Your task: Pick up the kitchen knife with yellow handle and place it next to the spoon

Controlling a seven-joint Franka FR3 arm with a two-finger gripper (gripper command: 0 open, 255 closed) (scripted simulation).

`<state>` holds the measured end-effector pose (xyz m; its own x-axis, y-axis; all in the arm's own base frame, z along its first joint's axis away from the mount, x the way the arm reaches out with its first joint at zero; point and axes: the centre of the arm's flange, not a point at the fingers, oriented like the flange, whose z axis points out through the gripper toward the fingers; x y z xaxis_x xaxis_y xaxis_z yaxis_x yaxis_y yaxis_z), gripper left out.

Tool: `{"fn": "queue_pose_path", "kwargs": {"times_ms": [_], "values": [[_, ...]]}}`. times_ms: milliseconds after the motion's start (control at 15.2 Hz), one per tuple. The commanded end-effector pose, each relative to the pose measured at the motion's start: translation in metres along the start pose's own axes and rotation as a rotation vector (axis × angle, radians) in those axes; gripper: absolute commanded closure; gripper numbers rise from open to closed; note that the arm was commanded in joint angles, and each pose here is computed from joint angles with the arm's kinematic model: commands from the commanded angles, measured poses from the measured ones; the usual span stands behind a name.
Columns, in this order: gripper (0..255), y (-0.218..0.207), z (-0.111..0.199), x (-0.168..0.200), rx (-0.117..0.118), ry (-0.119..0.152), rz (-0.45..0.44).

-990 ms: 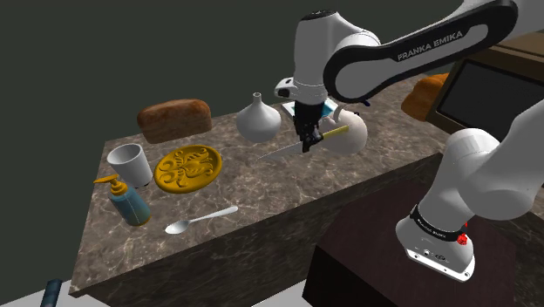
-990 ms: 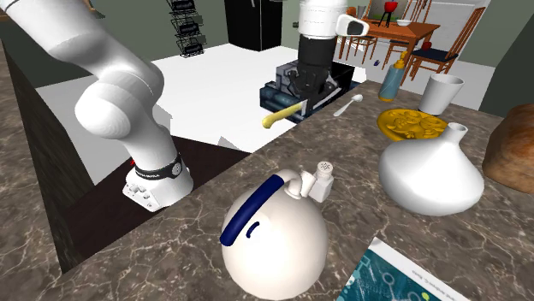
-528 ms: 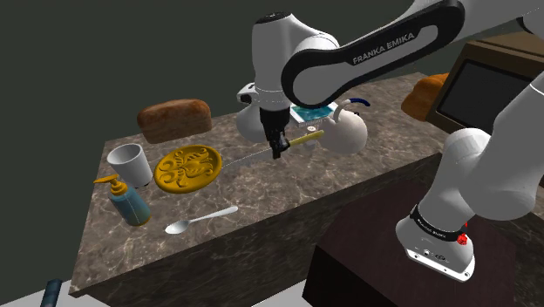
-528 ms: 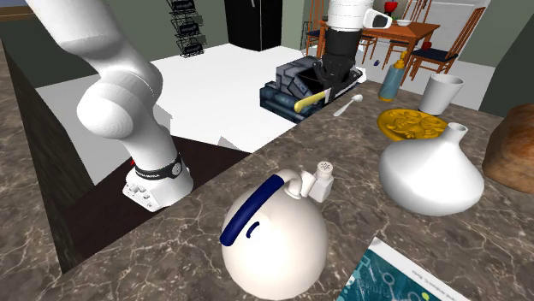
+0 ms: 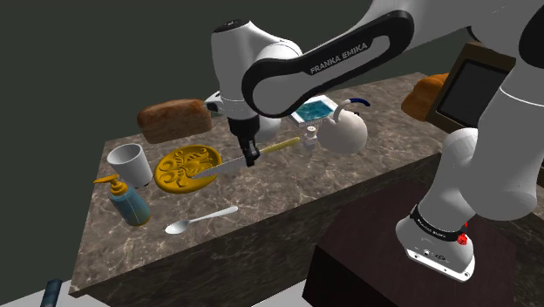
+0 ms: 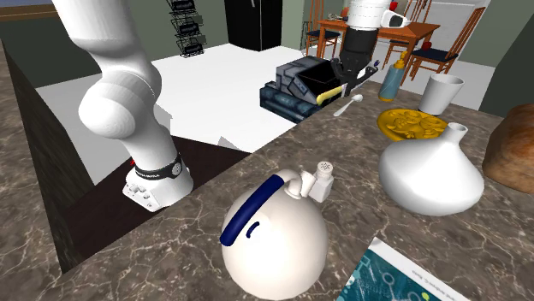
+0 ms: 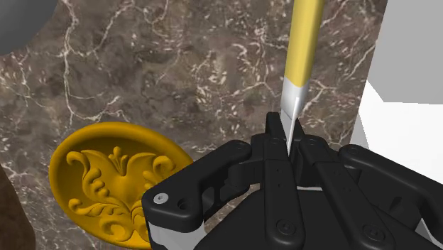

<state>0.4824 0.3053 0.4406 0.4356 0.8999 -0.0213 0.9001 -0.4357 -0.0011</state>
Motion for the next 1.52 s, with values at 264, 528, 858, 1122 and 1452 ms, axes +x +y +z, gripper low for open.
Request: {"fn": "queue_pose_path", "kwargs": {"times_ms": [264, 528, 858, 1122, 1452], "values": [[255, 0.0, 0.031, 0.002, 0.0, 0.0, 0.0], [255, 0.001, 0.052, 0.002, 0.0, 0.0, 0.0], [255, 0.001, 0.079, 0.003, 0.0, 0.0, 0.0], [255, 0.001, 0.102, 0.003, 0.0, 0.0, 0.0], [255, 0.001, 0.102, 0.003, 0.0, 0.0, 0.0]]}}
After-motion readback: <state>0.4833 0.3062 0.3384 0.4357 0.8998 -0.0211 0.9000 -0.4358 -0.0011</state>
